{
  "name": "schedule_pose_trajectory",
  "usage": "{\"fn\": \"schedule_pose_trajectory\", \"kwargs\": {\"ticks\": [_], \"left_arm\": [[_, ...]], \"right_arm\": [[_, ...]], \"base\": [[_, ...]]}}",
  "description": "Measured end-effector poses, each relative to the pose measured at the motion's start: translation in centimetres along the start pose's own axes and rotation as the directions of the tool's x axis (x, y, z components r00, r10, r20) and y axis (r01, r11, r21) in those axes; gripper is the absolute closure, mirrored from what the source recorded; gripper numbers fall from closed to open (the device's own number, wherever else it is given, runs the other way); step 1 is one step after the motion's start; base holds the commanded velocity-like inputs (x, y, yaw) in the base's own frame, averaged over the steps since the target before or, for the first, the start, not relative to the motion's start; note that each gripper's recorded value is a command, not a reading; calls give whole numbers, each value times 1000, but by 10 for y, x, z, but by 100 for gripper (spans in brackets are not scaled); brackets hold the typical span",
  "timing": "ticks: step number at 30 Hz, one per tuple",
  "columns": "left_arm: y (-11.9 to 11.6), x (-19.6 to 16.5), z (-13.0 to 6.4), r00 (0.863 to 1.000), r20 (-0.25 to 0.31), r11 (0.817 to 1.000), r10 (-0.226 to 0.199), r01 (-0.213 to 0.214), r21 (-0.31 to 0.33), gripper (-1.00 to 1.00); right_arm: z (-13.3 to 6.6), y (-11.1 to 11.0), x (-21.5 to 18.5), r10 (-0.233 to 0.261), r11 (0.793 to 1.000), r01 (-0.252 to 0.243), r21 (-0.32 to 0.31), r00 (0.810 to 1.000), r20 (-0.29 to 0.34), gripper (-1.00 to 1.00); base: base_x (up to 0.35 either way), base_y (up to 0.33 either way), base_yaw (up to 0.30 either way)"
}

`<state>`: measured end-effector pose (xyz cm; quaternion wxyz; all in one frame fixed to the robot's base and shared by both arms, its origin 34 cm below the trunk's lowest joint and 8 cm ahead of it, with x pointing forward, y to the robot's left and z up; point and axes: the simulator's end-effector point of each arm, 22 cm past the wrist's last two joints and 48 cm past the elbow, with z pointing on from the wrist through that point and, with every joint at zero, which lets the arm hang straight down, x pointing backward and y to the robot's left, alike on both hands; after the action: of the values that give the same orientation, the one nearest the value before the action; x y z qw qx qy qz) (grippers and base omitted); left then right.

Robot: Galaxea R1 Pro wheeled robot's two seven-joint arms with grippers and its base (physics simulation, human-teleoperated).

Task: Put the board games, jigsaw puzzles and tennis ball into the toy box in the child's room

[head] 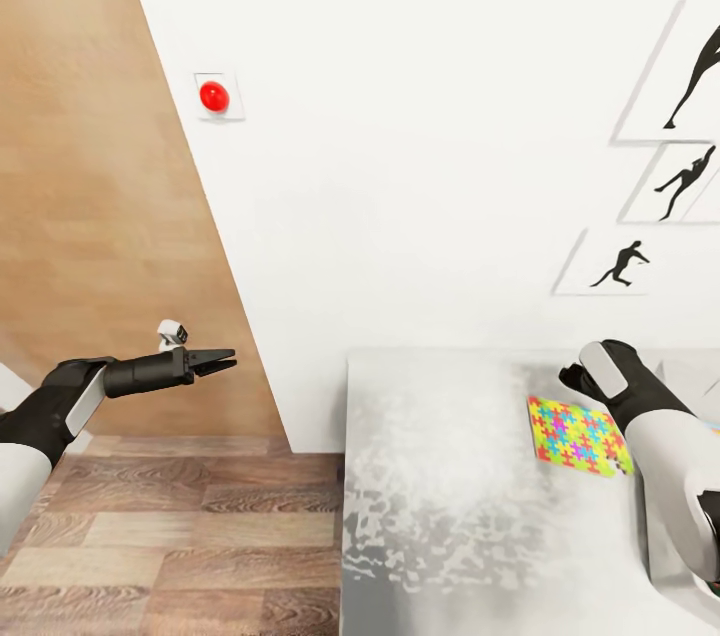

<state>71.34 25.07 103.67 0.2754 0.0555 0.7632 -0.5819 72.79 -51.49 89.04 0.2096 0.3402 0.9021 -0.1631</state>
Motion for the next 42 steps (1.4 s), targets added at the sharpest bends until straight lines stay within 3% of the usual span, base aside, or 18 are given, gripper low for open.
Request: {"fn": "schedule_pose_trajectory", "kwargs": {"ticks": [24,42], "left_arm": [[20,11,4,1000,-8,1000,-12,12,-4,-100],[36,19,7,999,-17,999,-38,38,-13,-100]], "right_arm": [[20,-8,7,-8,999,8,31,1000,-18,-100],[20,4,-13,3,1000,-3,22,1000,-1,-100]], "base": [[0,0,0],[0,0,0]]}}
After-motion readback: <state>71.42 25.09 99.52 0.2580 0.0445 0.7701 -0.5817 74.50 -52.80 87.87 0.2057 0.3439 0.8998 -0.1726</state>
